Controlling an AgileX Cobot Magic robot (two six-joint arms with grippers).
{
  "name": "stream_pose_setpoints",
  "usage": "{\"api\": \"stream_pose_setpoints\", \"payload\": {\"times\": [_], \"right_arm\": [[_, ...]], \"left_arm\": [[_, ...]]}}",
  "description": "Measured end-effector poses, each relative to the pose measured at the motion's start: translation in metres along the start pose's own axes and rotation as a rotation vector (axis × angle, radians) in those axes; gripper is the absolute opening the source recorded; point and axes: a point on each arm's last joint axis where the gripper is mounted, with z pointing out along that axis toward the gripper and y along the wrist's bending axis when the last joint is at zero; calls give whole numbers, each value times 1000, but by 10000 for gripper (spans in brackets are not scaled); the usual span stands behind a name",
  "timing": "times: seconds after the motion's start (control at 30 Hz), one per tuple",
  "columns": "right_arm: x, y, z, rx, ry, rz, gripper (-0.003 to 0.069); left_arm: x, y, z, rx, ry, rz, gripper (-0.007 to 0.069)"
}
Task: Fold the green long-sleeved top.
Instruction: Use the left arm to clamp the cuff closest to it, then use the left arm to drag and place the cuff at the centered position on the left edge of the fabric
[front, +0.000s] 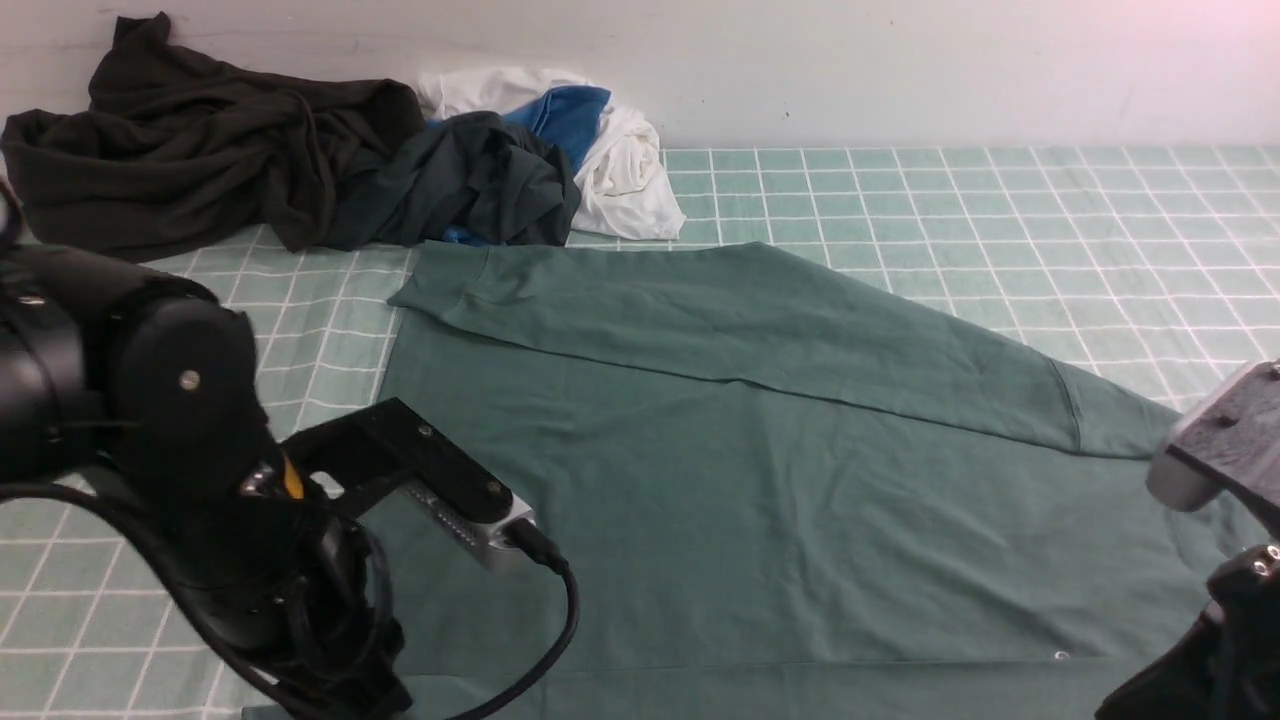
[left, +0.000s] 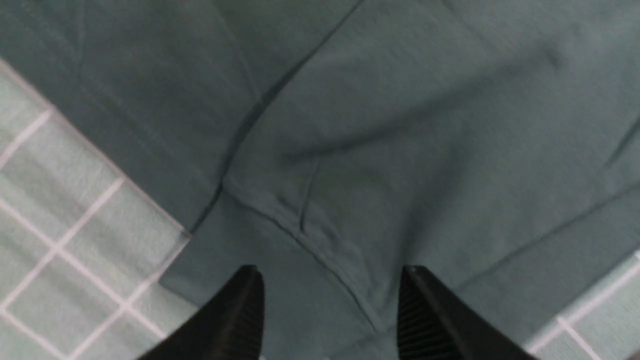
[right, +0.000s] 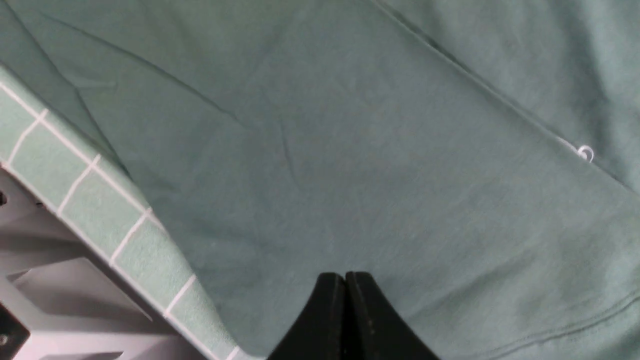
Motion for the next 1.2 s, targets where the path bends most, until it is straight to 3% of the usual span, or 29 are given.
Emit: {"api": "stream_pose_setpoints", "payload": {"times": [0.1,0.33,0.47,0.67,0.83,1.2], "right_arm": [[-5,-3,4,12,-19,3,-14],[-12,-6,5,34,-74,1,-14],[-14,-7,5,46,-102,-4,-14],[-16,-7,5,52,-118,-6,-14],[-18,-9,4,68,-147,-10,-14],[-21,-22,2,213,-183,-9,-14]], "left_arm": [[-13,10,33,-22,55,16,442],[-22,20,77,-32,153,46,454],[-24,20,84,-10,171,30,357],[-30,17,73,39,181,5,36],[-49,21,44,16,125,20,16],[-124,48,-43,-174,-113,79,16]]}}
